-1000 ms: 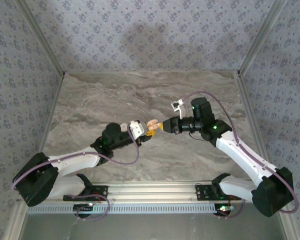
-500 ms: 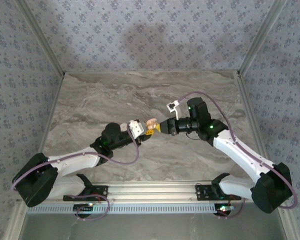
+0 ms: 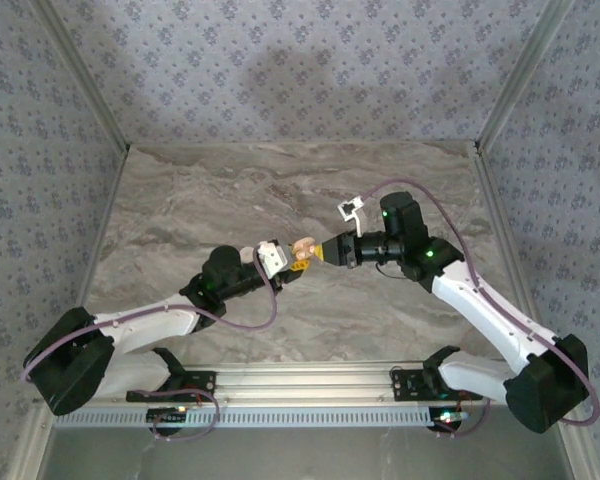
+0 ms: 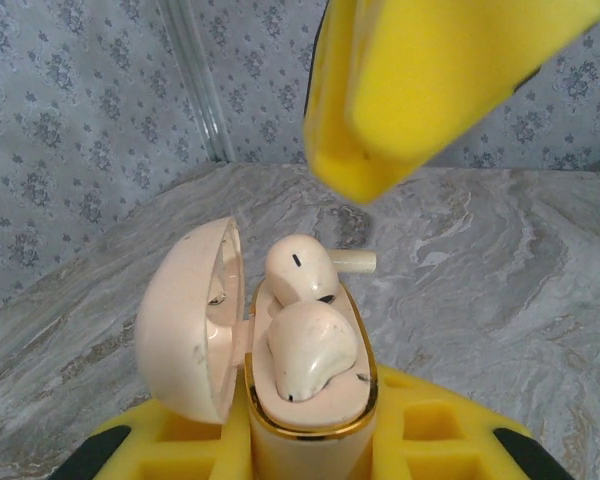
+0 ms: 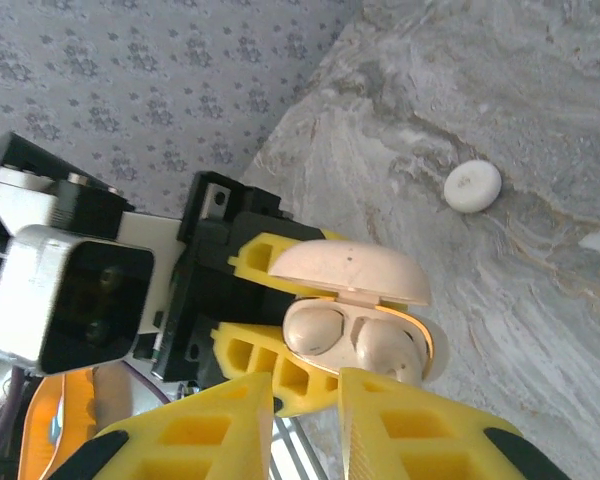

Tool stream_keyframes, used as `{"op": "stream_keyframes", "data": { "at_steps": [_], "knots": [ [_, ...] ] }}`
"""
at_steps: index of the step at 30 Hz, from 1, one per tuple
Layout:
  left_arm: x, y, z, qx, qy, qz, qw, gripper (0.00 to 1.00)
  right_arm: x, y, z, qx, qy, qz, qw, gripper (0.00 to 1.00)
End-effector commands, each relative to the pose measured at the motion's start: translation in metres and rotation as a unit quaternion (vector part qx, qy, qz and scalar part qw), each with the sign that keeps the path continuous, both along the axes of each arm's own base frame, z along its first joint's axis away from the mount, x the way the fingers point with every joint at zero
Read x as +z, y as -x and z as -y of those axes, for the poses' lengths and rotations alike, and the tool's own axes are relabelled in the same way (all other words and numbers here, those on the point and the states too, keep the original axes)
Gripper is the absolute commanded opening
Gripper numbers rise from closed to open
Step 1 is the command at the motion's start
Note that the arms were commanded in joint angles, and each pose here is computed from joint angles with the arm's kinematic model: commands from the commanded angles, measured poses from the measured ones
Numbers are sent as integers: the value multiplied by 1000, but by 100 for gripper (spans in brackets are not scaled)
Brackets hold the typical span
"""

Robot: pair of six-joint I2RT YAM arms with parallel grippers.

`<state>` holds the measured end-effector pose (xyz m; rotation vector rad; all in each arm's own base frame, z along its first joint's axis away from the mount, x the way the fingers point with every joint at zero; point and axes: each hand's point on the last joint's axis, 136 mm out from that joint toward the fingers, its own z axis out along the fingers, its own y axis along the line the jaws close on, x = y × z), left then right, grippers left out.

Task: Insert the wireless bluetooth earbuds into the charging case

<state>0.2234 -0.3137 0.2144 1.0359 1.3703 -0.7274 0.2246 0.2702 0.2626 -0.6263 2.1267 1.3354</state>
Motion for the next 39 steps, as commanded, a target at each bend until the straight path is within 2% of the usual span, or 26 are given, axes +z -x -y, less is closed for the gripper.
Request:
{"op": "stream_keyframes", "data": {
  "at_steps": [1,4,6,12,14,24,32,36,39],
  "knots": [
    [16,6,1,-12,18,24,999,11,18,-1,0,5,-7,24,1000,26],
    [17,8,2,-17,19,23,999,11,21,-5,0,2,-4,33,999,27],
    [17,9,2,-21,18,22,999,11,23,-10,3,-5,0,42,999,32],
    [18,9,-1,-17,18,25,999,11,12,-16,14,-28,10,20,999,33],
    [18,10,-1,-17,18,25,999,11,8,-14,16,-29,17,19,999,37],
    [15,10,-1,-19,11,19,1000,11,3,-8,24,-17,93,44,995,48],
    [15,10,-1,-19,9,20,1000,11,9,-13,28,-10,194,102,976,48],
    [14,9,-1,-18,8,19,1000,11,-1,-16,25,3,243,93,966,48],
    [14,9,0,-18,7,19,1000,11,-4,-17,18,16,253,84,964,48]
  ]
}}
